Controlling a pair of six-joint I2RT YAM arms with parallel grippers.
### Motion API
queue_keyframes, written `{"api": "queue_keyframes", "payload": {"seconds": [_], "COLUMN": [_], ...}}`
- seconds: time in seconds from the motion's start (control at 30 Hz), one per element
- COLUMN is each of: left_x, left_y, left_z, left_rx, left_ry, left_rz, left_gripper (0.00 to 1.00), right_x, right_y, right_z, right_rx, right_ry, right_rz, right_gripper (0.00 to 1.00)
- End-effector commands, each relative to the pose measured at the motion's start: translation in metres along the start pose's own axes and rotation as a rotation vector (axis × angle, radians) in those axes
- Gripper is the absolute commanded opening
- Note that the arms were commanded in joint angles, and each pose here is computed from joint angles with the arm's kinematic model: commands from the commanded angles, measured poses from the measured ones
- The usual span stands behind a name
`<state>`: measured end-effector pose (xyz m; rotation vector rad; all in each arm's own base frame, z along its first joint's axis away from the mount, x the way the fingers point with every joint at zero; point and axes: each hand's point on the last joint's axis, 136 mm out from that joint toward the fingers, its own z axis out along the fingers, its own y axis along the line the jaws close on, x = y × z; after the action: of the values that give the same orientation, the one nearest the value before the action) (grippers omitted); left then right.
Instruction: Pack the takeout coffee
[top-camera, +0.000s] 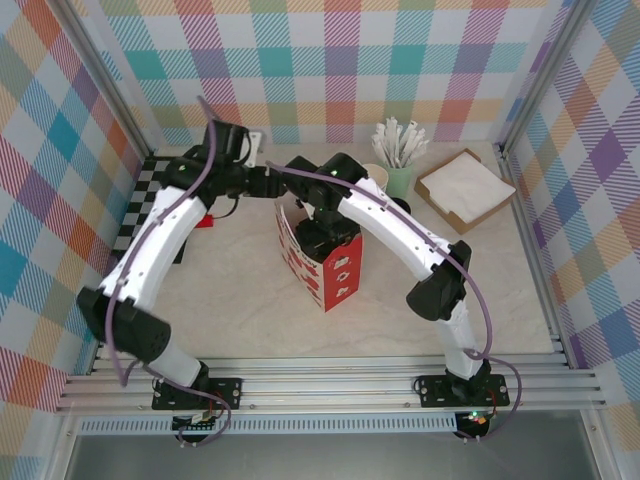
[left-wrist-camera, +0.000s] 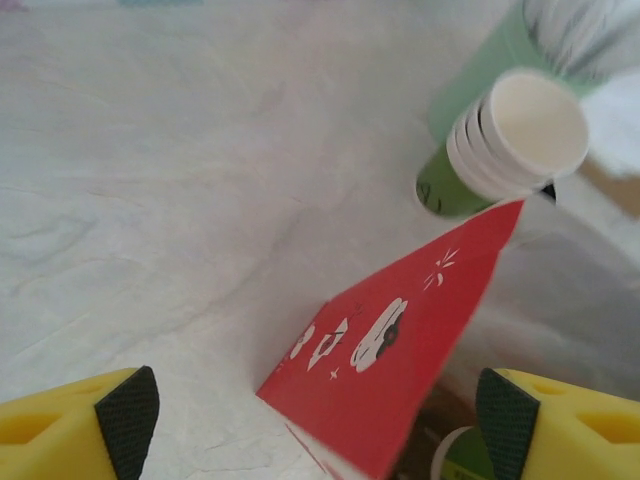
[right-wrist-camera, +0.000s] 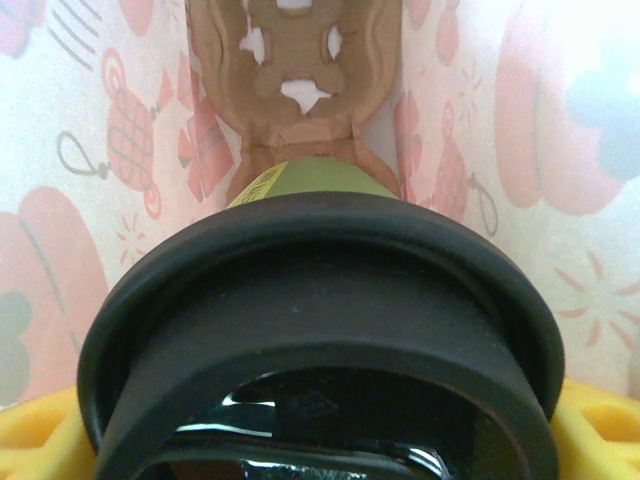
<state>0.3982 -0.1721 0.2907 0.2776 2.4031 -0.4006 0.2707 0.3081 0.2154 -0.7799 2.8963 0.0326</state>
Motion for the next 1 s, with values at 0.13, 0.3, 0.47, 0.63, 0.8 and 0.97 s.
{"api": "queue_keyframes", "payload": {"seconds": [0.13, 0.3, 0.47, 0.63, 0.8, 0.97], "left_x": [-0.002, 0.000, 0.005, 0.008, 0.012, 0.005], "left_y": [-0.027, -0.033, -0.030, -0.033, -0.026, -0.027], "left_z": [0.012, 0.022, 0.026, 0.030, 0.041, 0.038], "left_rx": [0.181, 0.225, 0.213, 0.235, 0.195, 0.193], "left_ry": [0.035, 0.050, 0.068, 0.077, 0.107, 0.078], "left_rz": [0.222, 0.258, 0.264, 0.279, 0.285, 0.294], "left_gripper": [0.80, 0.65, 0.58, 0.66, 0.50, 0.26], "right_x": [0.016, 0.020, 0.027, 0.030, 0.030, 0.035], "right_y": [-0.009, -0.012, -0.014, -0.015, -0.015, -0.020], "right_z": [-0.020, -0.019, -0.015, -0.013, -0.013, -0.010], "right_rx": [-0.015, -0.016, -0.004, -0.002, -0.010, -0.002], "right_ry": [0.002, 0.007, 0.041, 0.053, 0.045, 0.067], "right_rz": [0.001, 0.001, -0.001, -0.006, -0.010, -0.029], "right_gripper": [0.57, 0.57, 0.57, 0.57, 0.57, 0.56]}}
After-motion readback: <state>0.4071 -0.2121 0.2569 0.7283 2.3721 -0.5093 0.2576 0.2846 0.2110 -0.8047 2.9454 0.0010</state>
